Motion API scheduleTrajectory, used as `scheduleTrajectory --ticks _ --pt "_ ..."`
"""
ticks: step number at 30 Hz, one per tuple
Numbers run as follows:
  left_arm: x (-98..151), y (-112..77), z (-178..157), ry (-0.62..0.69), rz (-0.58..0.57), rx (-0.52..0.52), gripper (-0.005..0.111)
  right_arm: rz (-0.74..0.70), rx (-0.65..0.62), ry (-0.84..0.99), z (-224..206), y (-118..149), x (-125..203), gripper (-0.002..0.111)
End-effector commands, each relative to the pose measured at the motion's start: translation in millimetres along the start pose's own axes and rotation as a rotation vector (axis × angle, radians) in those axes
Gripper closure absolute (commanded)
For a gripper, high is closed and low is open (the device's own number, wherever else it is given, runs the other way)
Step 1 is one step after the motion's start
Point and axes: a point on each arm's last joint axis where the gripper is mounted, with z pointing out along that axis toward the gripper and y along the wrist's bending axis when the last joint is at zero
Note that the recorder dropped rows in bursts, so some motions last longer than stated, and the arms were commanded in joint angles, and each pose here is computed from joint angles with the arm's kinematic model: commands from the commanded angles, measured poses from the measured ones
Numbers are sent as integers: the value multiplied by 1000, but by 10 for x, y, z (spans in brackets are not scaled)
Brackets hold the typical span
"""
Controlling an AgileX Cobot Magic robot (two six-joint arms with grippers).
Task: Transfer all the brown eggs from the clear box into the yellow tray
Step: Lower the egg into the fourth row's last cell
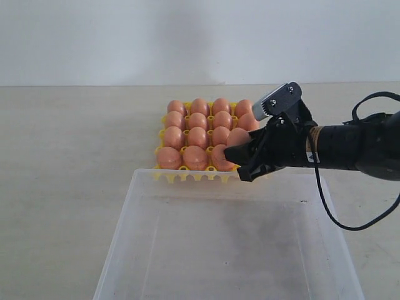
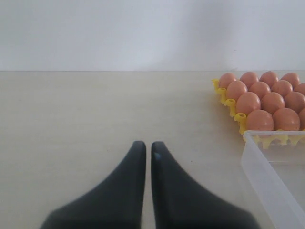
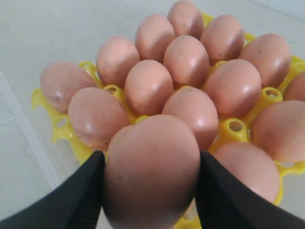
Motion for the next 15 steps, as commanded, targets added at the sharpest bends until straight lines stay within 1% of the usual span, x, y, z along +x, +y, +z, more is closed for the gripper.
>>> scheduleTrajectory --ticks 1,3,5,11,15 --pt "12 -4 2 2 3 9 103 -9 36 1 27 -34 33 108" --pt "12 -4 2 2 3 9 103 15 75 -10 46 -74 54 108" --pt "12 -4 2 2 3 9 103 37 88 -8 63 -90 80 108" --pt "12 -4 2 2 3 9 103 42 88 1 66 -90 94 108" --pt "12 -4 2 2 3 9 103 45 123 81 60 -121 167 108"
